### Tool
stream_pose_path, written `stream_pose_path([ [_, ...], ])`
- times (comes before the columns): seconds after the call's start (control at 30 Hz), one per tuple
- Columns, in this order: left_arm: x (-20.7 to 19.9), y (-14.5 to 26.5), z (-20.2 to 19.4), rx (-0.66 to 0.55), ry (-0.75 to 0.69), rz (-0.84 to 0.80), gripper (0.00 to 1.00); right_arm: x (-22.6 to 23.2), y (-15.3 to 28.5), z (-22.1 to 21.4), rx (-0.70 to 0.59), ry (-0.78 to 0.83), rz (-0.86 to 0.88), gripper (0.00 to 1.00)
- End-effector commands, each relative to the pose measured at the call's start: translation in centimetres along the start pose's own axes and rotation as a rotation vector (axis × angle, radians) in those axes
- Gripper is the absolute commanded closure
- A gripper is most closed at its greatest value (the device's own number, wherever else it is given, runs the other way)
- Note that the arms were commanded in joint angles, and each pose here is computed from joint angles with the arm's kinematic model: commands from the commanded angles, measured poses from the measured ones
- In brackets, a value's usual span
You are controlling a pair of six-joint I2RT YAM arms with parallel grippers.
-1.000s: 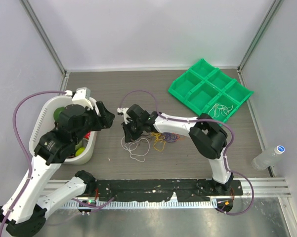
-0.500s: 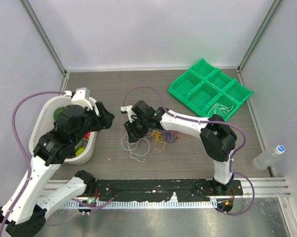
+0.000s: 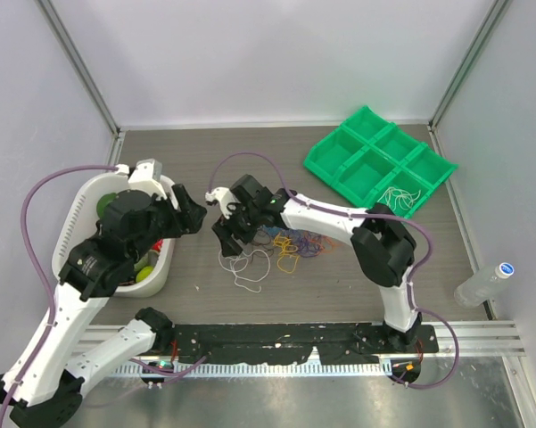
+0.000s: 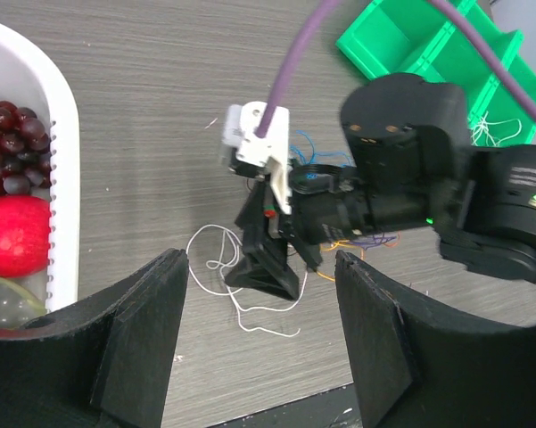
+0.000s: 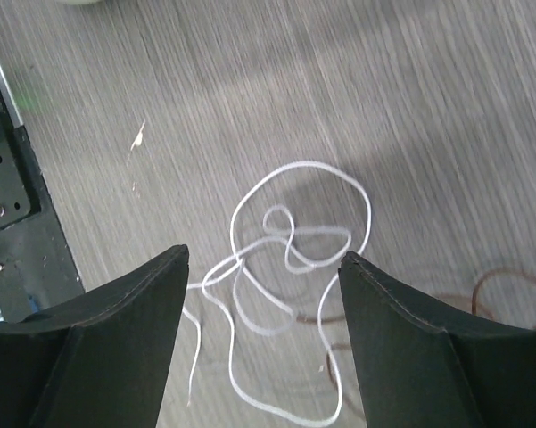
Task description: Untangle the cables
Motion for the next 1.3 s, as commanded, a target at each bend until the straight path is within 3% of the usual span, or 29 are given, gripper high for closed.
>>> stream_pose_path([
  [0.0,-0.2,1.8,1.5,-0.066,-0.003,-0.030,0.29,0.2,-1.7,3.9,-0.091,0.072,0.099,0.28],
  [0.2,0.3,2.5,1.5,-0.081,0.003,-0.016,0.29,0.4,-3.9,1.9,-0.003,0.044,0.226,0.32],
  [0.53,0.1,2.2,1.1,-0.077,0.010,-0.028,0.29,1.7,-1.4,-3.9,0.101,-0.014,0.265,0.27],
  [0.67,-0.2,1.8,1.2,-0.067,0.008,-0.039,0.29,1.6,-1.6,-5.1,0.109,-0.006,0.219,0.26],
  [0.8,-0.1,1.9,1.2,-0.068,0.004,-0.036,0.29,-0.4,-2.1,-5.8,0.091,0.037,0.004,0.28],
  [0.87,-0.1,2.0,1.1,-0.066,0.006,-0.032,0.29,-1.1,-2.2,-6.1,0.087,0.058,-0.088,0.34],
  [0.93,0.0,2.0,1.1,-0.069,0.009,-0.030,0.29,-1.7,-2.0,-5.9,0.059,0.084,-0.189,0.48],
  [1.07,0.0,2.0,1.5,-0.080,0.014,-0.023,0.29,0.2,-0.8,-3.5,-0.059,0.081,-0.172,0.92],
  [1.1,0.0,2.0,1.5,-0.081,0.014,-0.023,0.29,1.0,0.1,-2.0,-0.105,0.065,-0.151,0.97],
  [1.27,0.1,1.8,2.1,-0.106,0.019,-0.011,0.29,6.1,4.6,4.5,-0.247,0.008,0.014,0.99],
])
Point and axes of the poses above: each gripper's point midway between its finger pads, its own y axis back along the fingers, its own x axis along the line the jaws close on, z = x × y, the point moved 1 cm from there along y, back along the fingers, and after that the axes turned 7 degrees about -y, right-handed, at the moved point
